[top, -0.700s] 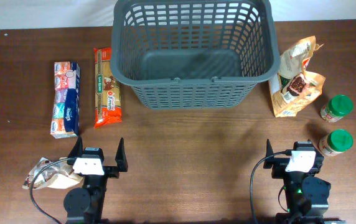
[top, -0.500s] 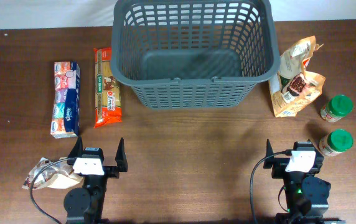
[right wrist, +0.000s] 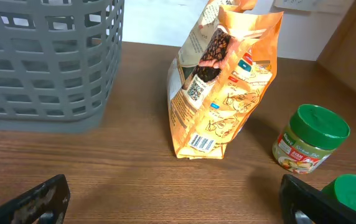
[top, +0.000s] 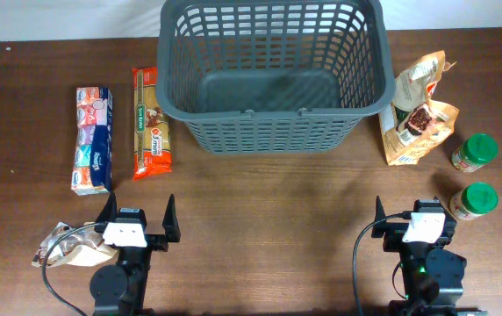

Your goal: Pack container

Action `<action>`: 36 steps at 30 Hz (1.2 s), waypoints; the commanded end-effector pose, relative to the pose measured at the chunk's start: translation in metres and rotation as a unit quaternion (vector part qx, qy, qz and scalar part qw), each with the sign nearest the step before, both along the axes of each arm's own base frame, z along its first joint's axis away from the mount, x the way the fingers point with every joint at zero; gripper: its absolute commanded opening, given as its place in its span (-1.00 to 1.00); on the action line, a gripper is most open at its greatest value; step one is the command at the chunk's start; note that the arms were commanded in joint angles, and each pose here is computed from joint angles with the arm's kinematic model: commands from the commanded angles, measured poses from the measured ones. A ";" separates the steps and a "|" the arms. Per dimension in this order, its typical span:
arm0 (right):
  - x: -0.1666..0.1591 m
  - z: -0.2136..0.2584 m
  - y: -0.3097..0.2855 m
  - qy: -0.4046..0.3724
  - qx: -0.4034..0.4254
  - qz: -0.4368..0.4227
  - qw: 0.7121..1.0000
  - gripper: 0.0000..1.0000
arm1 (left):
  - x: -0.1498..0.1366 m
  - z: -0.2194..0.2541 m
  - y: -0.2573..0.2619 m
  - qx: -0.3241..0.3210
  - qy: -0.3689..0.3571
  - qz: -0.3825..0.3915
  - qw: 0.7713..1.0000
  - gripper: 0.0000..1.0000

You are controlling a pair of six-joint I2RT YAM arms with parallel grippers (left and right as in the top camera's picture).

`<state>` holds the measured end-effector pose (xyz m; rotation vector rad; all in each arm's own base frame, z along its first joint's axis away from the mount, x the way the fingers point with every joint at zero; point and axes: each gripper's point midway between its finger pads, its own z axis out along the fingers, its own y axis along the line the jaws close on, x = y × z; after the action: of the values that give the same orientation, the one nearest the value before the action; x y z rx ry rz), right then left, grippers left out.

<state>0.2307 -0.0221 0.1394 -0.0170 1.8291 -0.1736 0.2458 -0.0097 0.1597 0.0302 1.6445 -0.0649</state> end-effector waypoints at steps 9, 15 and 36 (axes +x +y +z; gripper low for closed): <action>0.000 -0.001 0.004 -0.003 -0.001 0.009 1.000 0.98 | 0.000 -0.002 0.003 0.008 -0.001 0.006 1.000 0.99; 0.000 -0.001 0.004 -0.003 -0.001 0.009 1.000 0.98 | 0.000 -0.002 0.003 0.008 -0.001 0.006 1.000 0.98; 0.000 -0.001 0.003 -0.003 -0.001 0.009 1.000 0.98 | -0.003 0.004 -0.022 -0.002 -0.011 -0.066 0.998 0.99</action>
<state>0.2307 -0.0221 0.1393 -0.0170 1.8294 -0.1736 0.2447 -0.0228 0.1622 0.0887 1.6335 -0.1278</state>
